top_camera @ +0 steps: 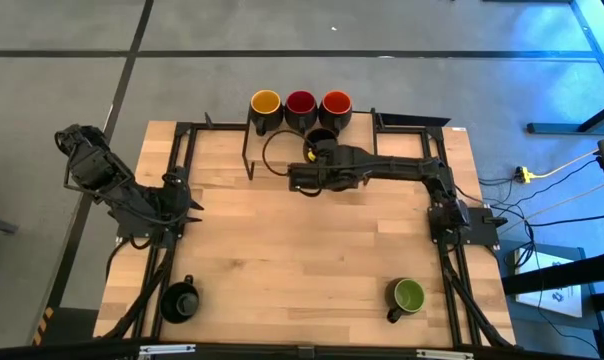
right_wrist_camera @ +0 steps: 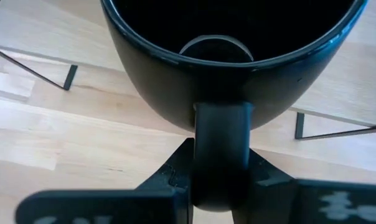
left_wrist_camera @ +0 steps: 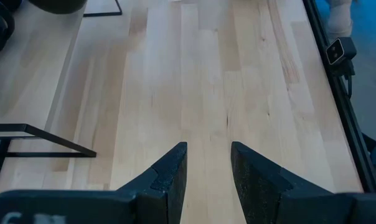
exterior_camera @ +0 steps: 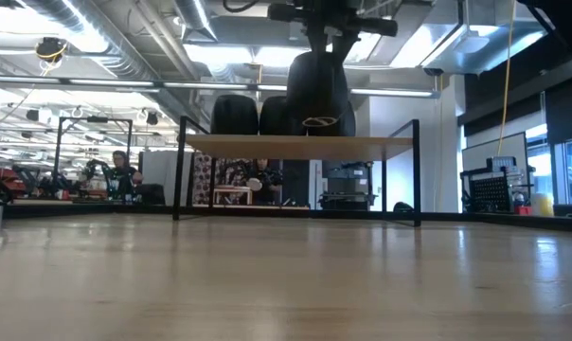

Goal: Place coffee mugs
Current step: Put the top black mug on the shelf

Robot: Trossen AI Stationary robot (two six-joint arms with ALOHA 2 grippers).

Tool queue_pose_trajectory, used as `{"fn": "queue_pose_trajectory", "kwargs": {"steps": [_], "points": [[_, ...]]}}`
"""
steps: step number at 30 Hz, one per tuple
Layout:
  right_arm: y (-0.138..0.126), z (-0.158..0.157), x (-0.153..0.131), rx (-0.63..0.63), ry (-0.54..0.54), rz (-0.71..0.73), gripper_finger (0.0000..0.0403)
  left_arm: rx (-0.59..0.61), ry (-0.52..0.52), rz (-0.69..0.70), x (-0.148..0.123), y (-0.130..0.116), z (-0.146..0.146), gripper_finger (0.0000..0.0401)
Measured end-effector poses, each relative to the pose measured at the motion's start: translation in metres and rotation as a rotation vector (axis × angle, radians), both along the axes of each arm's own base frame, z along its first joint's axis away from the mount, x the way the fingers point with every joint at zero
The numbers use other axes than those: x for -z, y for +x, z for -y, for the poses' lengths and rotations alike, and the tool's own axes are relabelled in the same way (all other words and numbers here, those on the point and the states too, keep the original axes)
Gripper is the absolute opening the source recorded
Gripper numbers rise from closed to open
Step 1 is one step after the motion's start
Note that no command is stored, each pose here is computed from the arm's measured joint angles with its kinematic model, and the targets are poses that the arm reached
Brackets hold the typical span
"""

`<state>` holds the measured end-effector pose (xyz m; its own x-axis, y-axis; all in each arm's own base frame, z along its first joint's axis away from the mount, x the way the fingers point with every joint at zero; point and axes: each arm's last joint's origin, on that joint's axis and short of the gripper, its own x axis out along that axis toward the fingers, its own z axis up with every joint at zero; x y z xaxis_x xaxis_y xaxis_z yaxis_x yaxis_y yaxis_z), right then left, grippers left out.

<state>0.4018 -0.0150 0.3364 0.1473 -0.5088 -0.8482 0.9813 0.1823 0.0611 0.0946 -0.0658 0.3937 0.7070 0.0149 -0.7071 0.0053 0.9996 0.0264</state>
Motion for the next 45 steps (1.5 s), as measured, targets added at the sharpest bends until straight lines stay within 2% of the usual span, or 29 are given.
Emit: {"fn": "queue_pose_trajectory", "kwargs": {"steps": [15,20,26,33,37,40,45], "points": [[-0.008,-0.001,-0.01,-0.005,-0.002,0.002,0.0045,0.002,0.016,-0.015,0.001,-0.002,-0.001,0.0119],[-0.023,-0.008,-0.033,-0.029,-0.065,0.053,0.0045,-0.001,0.019,-0.013,0.001,-0.003,-0.003,0.0119],[-0.035,-0.034,-0.045,-0.115,-0.161,0.07,0.0045,-0.005,0.022,-0.007,0.0,-0.004,-0.004,0.0119],[-0.058,-0.053,-0.014,-0.129,-0.178,-0.035,0.0045,-0.021,0.025,0.002,0.0,-0.004,-0.005,0.0119],[-0.08,-0.059,0.002,-0.121,-0.161,0.047,0.0045,-0.033,0.016,0.004,0.0,-0.004,-0.005,0.0119],[-0.096,-0.055,0.015,-0.12,-0.106,0.122,0.0045,-0.049,0.008,0.008,0.0,-0.004,-0.005,0.0119],[-0.106,-0.041,0.029,-0.073,-0.101,0.249,0.0045,-0.104,0.003,0.035,-0.001,-0.004,-0.006,0.0119]]}}
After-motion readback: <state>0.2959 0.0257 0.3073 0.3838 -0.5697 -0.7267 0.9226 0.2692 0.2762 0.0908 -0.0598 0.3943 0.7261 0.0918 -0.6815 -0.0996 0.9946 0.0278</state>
